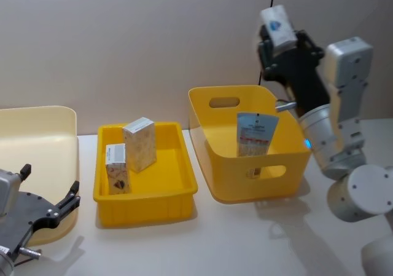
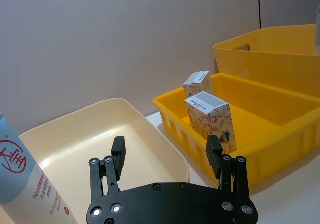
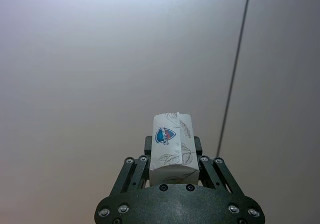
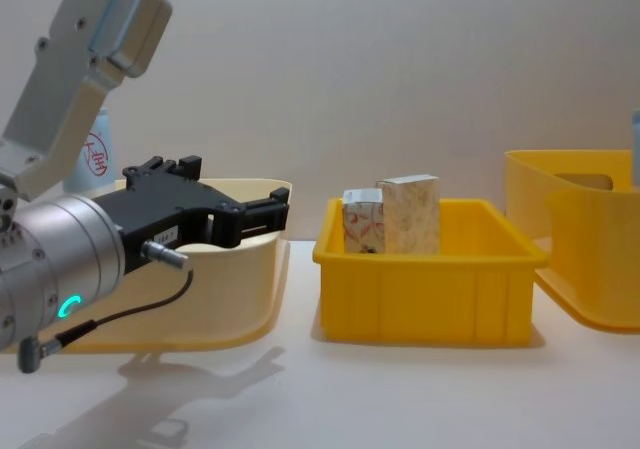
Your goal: Bimanual collaborative sorting of washing and personal care products
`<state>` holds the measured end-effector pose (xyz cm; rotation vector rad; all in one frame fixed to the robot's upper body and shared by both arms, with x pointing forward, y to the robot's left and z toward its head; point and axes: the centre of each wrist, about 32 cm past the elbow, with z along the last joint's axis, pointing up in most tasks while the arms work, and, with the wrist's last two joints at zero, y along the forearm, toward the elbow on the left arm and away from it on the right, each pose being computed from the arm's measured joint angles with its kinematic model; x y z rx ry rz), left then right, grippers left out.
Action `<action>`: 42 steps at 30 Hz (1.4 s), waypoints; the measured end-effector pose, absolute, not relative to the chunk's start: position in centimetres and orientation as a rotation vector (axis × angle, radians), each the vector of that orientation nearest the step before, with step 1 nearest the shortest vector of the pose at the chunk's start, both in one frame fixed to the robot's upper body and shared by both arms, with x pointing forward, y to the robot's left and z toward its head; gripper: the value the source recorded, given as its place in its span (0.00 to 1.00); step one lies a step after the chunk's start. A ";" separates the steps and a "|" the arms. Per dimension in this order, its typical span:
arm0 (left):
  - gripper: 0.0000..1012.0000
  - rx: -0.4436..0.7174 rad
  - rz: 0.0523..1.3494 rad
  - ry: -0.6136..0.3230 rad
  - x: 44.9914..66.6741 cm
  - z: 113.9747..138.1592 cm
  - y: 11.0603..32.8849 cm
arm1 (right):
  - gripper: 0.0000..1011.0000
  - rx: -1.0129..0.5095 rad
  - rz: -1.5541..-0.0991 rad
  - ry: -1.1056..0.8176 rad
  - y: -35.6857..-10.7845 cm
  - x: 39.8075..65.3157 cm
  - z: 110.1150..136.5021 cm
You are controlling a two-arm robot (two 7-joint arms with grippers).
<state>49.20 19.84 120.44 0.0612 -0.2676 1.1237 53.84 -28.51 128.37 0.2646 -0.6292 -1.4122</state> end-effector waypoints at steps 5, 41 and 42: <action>0.99 0.061 1.124 -0.268 49.2 120.4 19.8 | 0.39 0.256 -1.490 -0.654 -29.8 53.1 128.8; 0.99 0.061 1.124 -0.268 49.2 120.4 19.8 | 0.39 0.038 -1.611 -0.312 -31.6 52.3 127.2; 0.99 0.061 1.124 -0.268 49.2 120.4 19.8 | 0.39 0.034 -1.607 -0.293 -31.4 52.5 126.9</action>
